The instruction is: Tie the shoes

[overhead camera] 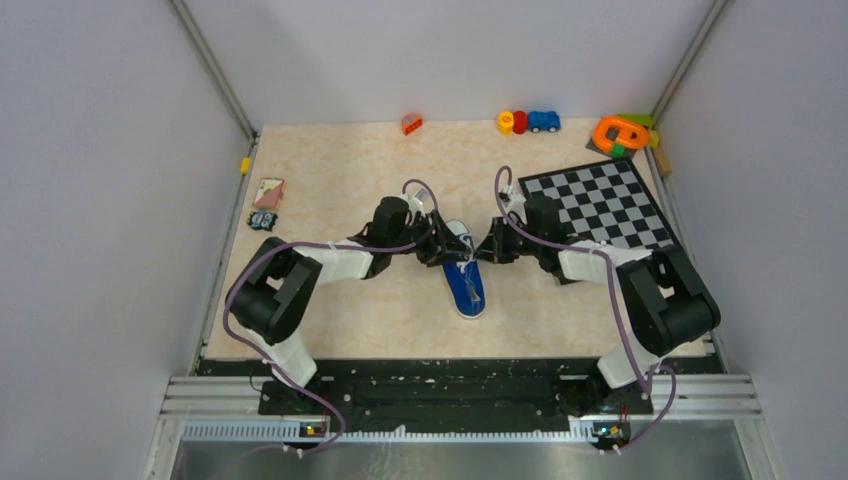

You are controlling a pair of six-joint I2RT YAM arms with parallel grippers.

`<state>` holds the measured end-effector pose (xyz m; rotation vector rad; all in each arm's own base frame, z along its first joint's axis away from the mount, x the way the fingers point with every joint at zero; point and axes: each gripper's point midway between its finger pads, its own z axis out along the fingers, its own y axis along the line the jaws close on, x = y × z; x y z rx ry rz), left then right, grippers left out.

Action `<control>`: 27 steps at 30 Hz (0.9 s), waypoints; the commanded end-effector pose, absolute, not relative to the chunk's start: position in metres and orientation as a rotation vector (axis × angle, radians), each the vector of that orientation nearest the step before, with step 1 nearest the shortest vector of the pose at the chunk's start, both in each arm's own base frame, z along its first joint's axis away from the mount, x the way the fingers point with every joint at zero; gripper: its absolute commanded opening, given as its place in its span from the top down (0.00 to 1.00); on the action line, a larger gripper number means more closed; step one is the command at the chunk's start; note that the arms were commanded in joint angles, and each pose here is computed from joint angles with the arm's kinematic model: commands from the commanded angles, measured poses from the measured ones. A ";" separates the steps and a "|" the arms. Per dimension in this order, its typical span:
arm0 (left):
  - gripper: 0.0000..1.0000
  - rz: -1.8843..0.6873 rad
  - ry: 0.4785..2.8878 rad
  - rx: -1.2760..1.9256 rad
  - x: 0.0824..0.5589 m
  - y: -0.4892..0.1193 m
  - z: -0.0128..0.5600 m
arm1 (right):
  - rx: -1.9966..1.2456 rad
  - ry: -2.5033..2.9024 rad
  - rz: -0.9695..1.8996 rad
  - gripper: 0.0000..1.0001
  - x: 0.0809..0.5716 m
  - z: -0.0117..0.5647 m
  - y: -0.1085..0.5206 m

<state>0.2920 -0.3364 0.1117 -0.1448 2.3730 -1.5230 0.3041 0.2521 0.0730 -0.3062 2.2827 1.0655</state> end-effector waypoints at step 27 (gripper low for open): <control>0.90 -1.453 2.372 -0.098 0.305 -0.349 0.113 | -0.387 2.217 0.995 1.00 0.315 0.102 0.256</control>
